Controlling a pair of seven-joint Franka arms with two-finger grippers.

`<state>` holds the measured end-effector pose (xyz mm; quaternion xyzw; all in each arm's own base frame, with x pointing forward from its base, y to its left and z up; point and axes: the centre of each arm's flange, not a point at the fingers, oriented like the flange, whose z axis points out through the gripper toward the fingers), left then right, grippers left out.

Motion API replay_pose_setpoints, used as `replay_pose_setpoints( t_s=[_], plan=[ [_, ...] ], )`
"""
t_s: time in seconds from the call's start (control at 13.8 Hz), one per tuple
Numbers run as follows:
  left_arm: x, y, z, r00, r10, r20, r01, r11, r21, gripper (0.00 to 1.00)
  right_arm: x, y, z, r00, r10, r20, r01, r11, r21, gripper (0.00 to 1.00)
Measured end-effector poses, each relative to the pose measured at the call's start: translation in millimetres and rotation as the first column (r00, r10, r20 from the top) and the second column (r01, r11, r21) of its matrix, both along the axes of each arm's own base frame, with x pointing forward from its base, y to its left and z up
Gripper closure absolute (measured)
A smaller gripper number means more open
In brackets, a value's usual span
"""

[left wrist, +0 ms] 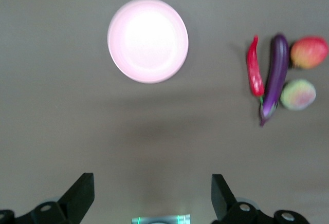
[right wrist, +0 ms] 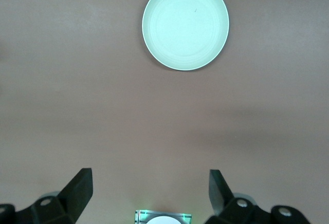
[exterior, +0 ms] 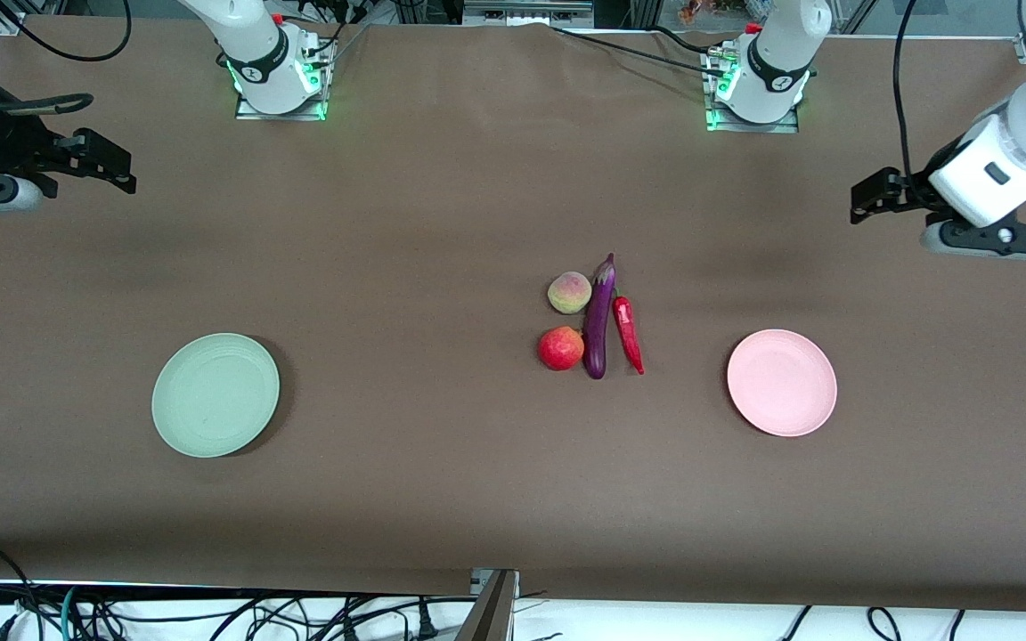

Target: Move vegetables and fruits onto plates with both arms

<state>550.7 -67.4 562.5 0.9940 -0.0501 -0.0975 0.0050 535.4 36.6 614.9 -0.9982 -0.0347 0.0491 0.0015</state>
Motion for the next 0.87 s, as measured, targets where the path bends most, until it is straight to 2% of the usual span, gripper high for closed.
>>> replay_pose_setpoints(
  t_s=[0.29,0.44,0.65,0.87],
  plan=[
    [14,-73,-80,0.984,-0.125,-0.13,0.124,0.992,-0.017,0.0,0,0,0,1.0,0.0,-0.001,0.0,1.0,0.0,0.0],
    [32,-96,-129,0.981,-0.15,-0.124,0.147,0.988,-0.038,0.0,0,0,0,1.0,0.0,-0.001,0.0,1.0,0.0,0.0],
    [57,-123,-209,0.991,-0.099,-0.09,0.095,0.994,-0.054,0.0,0,0,0,1.0,0.0,-0.001,0.0,1.0,0.002,0.0],
    [62,-162,-272,0.997,-0.048,-0.068,0.044,0.997,-0.059,0.0,-1,1,0,1.0,0.002,-0.003,-0.002,1.0,0.002,0.0]
  ],
)
